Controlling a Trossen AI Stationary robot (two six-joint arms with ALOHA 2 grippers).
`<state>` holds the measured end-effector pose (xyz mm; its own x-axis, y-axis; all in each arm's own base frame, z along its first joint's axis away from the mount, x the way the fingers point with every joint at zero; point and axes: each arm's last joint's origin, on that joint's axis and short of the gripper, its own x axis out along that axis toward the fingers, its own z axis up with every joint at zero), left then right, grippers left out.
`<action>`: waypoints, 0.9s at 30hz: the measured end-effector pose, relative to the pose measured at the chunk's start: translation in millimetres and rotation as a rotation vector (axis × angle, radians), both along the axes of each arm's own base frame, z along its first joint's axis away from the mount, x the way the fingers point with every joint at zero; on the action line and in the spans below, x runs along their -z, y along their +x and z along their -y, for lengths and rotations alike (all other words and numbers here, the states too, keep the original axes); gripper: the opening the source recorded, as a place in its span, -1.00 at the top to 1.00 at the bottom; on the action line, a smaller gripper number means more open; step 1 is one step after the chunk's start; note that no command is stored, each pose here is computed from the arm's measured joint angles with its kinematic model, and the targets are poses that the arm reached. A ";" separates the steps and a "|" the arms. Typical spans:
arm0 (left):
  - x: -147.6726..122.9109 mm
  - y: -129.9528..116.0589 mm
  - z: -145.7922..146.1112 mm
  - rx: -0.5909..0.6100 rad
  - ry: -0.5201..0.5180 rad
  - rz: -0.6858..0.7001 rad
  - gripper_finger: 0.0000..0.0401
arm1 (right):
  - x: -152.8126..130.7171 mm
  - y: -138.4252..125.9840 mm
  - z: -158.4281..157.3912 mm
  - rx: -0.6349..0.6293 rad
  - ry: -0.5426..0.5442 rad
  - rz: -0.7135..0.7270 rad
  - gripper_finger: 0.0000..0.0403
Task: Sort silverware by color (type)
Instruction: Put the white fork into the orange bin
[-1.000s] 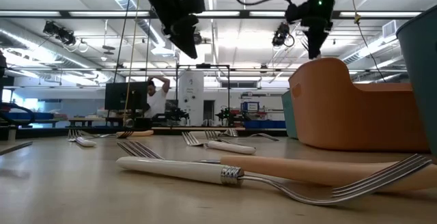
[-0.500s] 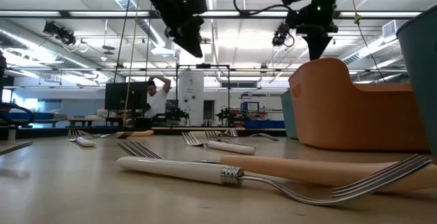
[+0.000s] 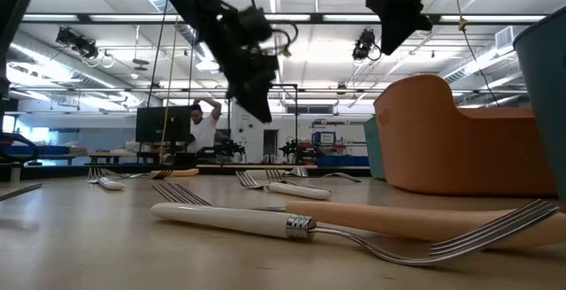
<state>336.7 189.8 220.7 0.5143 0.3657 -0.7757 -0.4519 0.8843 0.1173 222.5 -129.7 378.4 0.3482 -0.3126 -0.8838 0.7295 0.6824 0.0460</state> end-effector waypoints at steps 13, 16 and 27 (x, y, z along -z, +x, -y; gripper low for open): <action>47.1 8.8 -6.8 -0.003 -0.172 -0.056 0.38 | 0.1 1.9 -3.2 -0.008 0.066 0.039 0.58; 46.9 8.0 -8.6 0.003 -0.189 -0.043 0.38 | 0.1 1.9 -3.1 -0.008 0.065 0.040 0.58; 73.9 2.5 -18.9 -0.041 -0.281 -0.110 0.38 | 0.1 1.9 -3.1 -0.009 0.065 0.040 0.58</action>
